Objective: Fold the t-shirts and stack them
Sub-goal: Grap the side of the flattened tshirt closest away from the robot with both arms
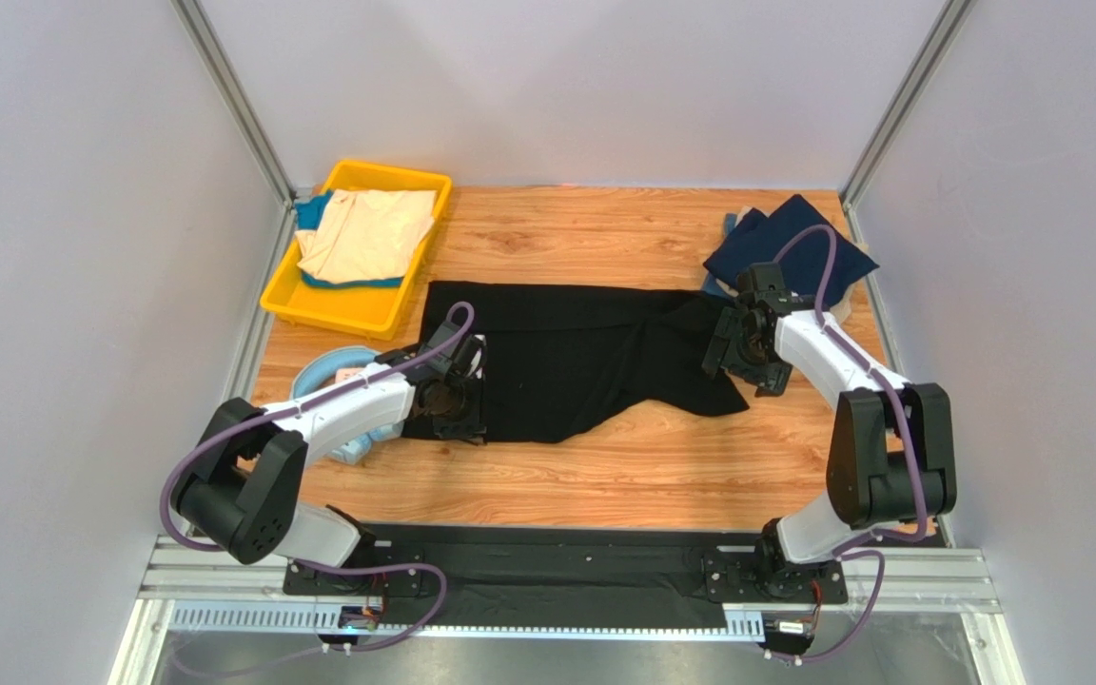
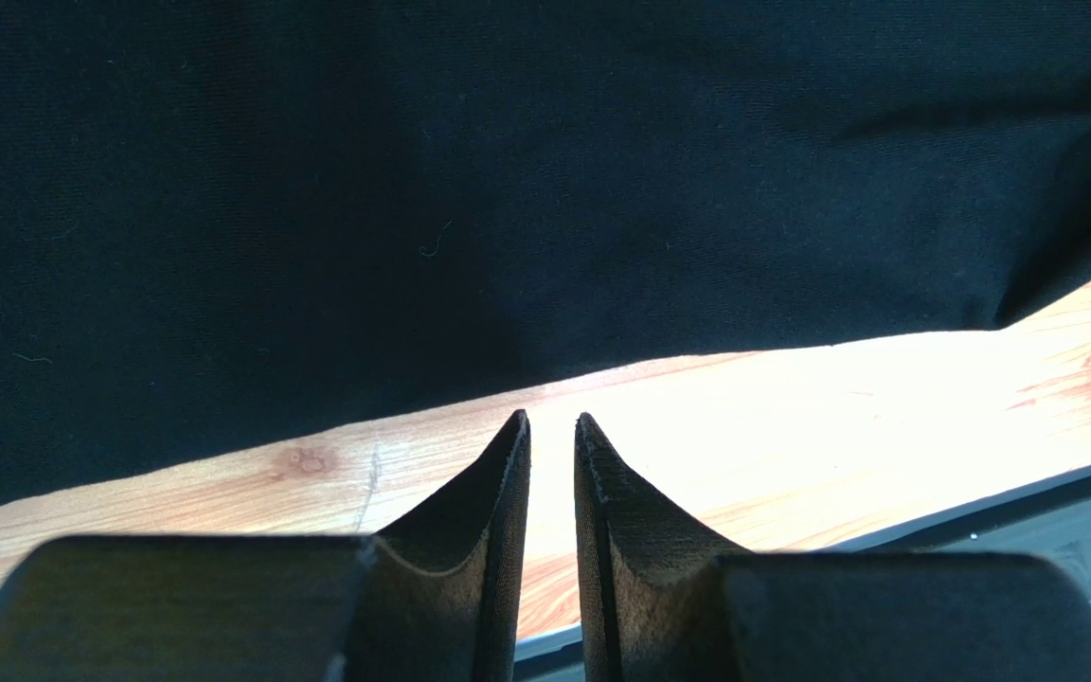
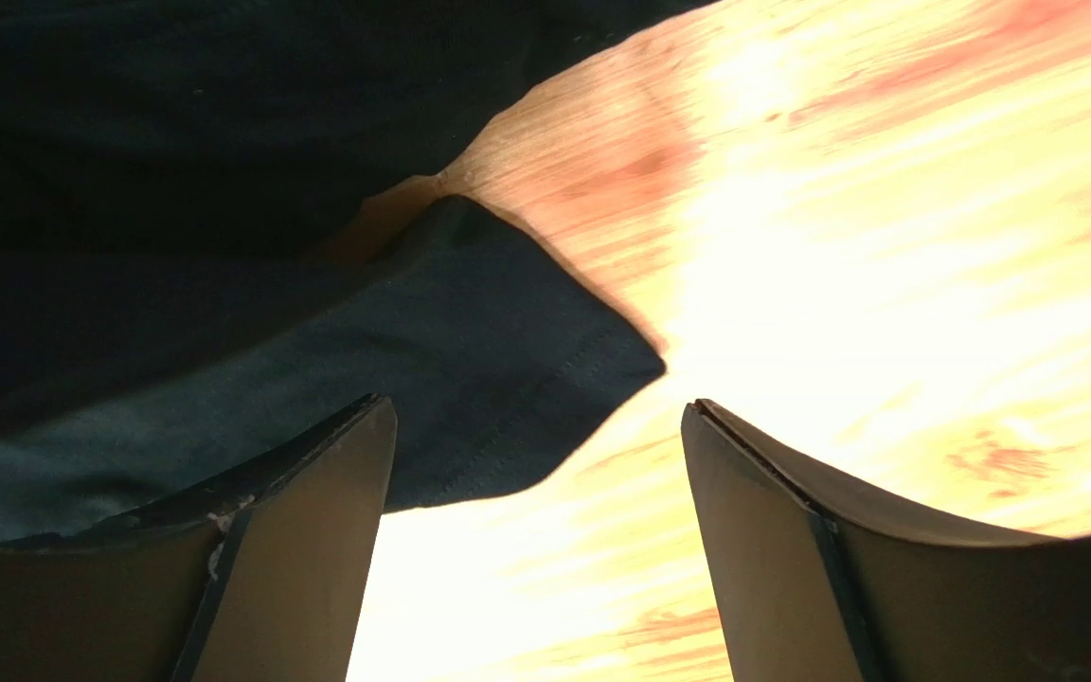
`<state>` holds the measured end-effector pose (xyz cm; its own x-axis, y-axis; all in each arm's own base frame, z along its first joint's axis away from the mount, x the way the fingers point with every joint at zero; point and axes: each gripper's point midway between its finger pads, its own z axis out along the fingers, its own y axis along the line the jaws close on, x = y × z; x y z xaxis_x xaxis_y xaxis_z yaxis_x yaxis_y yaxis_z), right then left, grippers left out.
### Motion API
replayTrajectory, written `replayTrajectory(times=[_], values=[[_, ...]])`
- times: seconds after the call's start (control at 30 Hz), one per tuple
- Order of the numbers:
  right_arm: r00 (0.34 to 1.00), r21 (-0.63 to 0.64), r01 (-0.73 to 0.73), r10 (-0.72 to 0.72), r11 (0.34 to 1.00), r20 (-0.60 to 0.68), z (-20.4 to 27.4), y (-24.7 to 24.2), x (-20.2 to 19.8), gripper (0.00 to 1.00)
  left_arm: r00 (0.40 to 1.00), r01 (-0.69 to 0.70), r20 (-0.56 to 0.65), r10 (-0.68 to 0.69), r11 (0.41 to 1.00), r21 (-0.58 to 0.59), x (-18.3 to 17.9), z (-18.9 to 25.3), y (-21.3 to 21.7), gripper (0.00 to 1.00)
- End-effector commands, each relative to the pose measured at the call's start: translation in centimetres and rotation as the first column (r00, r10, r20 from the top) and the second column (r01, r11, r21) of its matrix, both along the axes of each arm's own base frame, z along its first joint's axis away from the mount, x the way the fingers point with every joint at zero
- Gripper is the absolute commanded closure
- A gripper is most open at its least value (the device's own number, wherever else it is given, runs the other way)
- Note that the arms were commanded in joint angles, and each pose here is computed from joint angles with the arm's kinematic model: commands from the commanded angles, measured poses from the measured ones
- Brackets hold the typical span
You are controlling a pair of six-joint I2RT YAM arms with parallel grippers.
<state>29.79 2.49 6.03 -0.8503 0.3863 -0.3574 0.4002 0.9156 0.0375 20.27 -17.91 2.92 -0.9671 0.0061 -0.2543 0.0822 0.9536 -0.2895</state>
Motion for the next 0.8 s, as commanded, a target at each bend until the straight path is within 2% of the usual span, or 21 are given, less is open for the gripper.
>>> replayTrajectory(times=[0.0,0.2,0.4,0.43,0.47,0.5,0.57,0.6,0.63,0.77], values=[[0.999,0.052,0.039,-0.040,0.998,0.004,-1.4,0.6,1.1,0.21,0.999,0.027,0.031,-0.026,0.999,-0.026,0.5,0.6,-0.7,0.76],[0.997,0.018,0.046,-0.045,0.999,-0.059,-3.5,0.1,1.1,0.21,0.999,0.023,0.030,-0.023,1.000,-0.017,0.2,0.4,-0.4,0.76],[0.990,0.056,0.037,-0.029,0.998,-0.135,-5.6,0.7,0.9,0.24,1.000,0.025,0.018,-0.025,0.999,-0.020,0.2,0.1,-0.6,0.76],[0.990,0.060,0.037,-0.028,0.998,-0.142,-5.8,0.7,0.8,0.29,1.000,0.025,0.020,-0.025,0.999,-0.021,0.3,0.1,-0.6,0.76],[0.987,0.058,0.037,-0.028,0.998,-0.155,-6.1,0.7,0.4,0.38,1.000,0.023,0.020,-0.023,1.000,-0.020,0.3,0.1,-0.6,0.76],[0.987,0.058,0.039,-0.029,0.998,-0.158,-6.2,0.7,0.3,0.54,0.999,0.024,0.022,-0.023,1.000,-0.019,0.3,0.2,-0.6,0.76],[0.987,0.063,0.040,-0.029,0.997,-0.159,-6.2,0.8,0.1,0.76,0.999,0.023,0.022,-0.023,1.000,-0.017,0.3,0.2,-0.6,0.76],[0.987,0.068,0.042,-0.031,0.997,-0.158,-6.1,0.8,0.0,0.96,1.000,0.021,0.022,-0.021,1.000,-0.016,0.4,0.1,-0.6,0.76],[0.987,0.084,0.044,-0.030,0.996,-0.159,-5.9,1.1,-0.2,1.00,1.000,0.023,0.021,-0.022,1.000,-0.015,0.4,0.1,-0.6,0.76],[0.993,0.117,0.047,-0.034,0.992,-0.111,-3.7,1.6,-0.9,1.00,1.000,0.025,0.016,-0.024,1.000,-0.018,0.5,-0.1,-0.8,0.76]])
